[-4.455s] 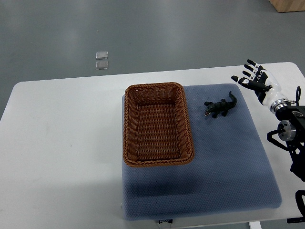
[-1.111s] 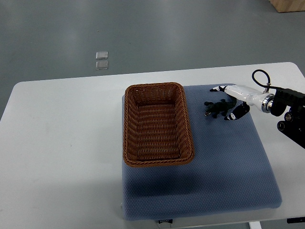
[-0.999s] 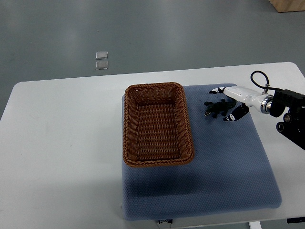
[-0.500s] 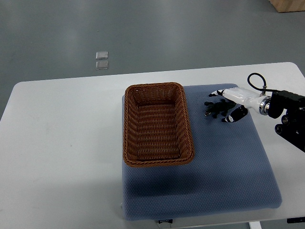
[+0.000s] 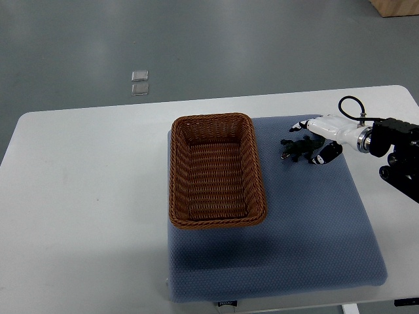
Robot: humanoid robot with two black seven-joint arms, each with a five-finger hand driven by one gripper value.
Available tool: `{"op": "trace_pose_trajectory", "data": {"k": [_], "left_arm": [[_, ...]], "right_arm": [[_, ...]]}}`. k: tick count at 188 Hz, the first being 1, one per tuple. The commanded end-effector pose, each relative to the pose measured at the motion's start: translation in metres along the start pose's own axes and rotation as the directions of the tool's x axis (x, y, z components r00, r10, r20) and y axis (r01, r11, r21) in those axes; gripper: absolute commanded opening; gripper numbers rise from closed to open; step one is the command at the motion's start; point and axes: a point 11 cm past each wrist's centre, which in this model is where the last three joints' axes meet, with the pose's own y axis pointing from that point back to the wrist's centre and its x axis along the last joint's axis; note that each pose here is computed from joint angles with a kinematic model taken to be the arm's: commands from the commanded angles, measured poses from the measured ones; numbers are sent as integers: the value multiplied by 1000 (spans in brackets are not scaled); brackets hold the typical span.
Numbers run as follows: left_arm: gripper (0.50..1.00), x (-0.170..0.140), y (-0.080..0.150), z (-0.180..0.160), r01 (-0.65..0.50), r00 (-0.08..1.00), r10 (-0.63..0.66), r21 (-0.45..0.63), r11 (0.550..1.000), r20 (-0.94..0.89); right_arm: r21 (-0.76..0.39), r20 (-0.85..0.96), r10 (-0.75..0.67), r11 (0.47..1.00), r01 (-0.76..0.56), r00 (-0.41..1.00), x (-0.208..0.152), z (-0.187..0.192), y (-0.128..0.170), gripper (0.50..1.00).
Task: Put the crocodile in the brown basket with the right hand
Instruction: 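Close the right hand's fingers around the crocodile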
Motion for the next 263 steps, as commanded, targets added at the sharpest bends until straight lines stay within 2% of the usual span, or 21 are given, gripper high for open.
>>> {"op": "trace_pose_trajectory", "data": {"k": [1, 78, 184, 263], "left_arm": [[1000, 0, 0, 0, 0, 1000, 0, 1, 1000, 1], [1000, 0, 0, 0, 0, 1000, 0, 0, 1000, -1], [1000, 0, 0, 1, 0, 1000, 0, -1, 1000, 1], [1000, 0, 0, 1, 0, 1000, 0, -1, 1000, 1]], "right_arm": [[1, -11, -6, 1000, 6, 1000, -1, 0, 0, 844], [-3, -20, -18, 1000, 17, 1000, -3, 1, -1, 825], [-12, -22, -18, 1000, 18, 1000, -4, 4, 0, 731], [-20, -29, 5, 1000, -5, 1000, -2, 7, 0, 682]]}}
